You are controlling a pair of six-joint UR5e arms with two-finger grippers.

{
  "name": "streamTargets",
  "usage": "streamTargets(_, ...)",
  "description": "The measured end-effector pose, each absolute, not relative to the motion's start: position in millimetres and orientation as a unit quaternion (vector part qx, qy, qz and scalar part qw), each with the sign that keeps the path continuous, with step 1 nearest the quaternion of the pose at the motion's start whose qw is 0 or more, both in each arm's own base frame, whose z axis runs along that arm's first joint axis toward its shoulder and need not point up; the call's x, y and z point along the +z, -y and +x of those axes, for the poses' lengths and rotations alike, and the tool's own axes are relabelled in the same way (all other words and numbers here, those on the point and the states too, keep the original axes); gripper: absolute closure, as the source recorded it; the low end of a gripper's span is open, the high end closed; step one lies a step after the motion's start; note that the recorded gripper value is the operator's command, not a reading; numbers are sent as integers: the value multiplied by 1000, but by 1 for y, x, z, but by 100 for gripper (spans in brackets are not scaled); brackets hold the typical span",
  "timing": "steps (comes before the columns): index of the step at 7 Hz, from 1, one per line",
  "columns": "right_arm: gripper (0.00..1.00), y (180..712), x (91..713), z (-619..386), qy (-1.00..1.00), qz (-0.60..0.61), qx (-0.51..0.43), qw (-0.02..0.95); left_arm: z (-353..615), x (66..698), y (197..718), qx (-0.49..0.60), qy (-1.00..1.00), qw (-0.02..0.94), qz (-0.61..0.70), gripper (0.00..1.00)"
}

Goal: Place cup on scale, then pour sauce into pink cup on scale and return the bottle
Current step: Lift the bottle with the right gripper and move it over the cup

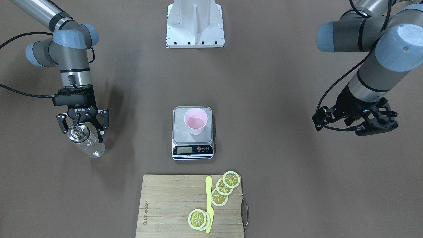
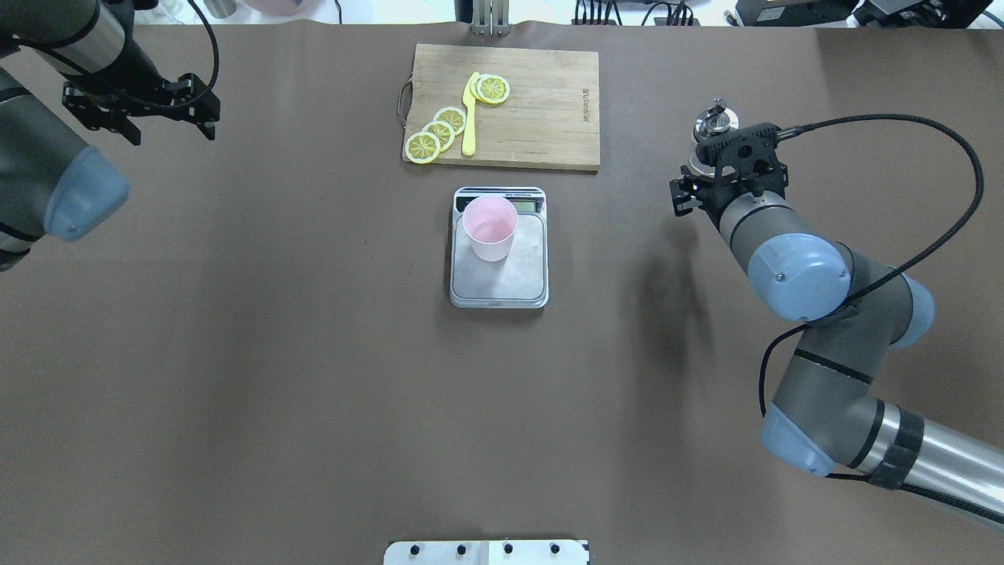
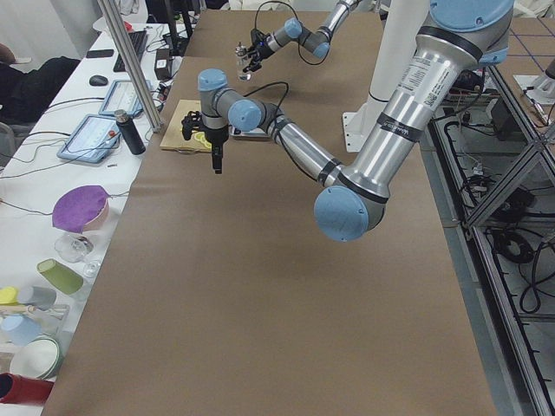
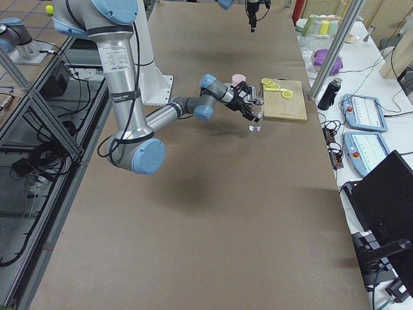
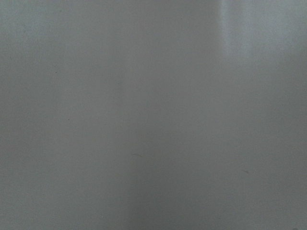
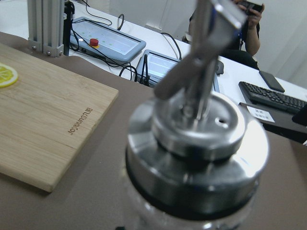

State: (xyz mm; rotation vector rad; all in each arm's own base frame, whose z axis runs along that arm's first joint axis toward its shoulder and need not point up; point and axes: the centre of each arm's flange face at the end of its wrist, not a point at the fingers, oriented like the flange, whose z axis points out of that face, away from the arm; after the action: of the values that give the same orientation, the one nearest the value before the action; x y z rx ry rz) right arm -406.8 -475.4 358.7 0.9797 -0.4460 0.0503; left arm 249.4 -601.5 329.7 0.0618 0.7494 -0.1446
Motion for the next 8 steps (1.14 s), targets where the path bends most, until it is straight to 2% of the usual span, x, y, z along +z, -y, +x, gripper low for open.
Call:
streamTargets(4, 100, 442, 288, -468, -8, 525, -133, 840, 221, 363, 615, -53, -349, 935, 35, 1)
streamTargets(8, 100, 433, 276, -506, -215, 517, -300, 772, 222, 384, 621, -50, -340, 939, 22, 1)
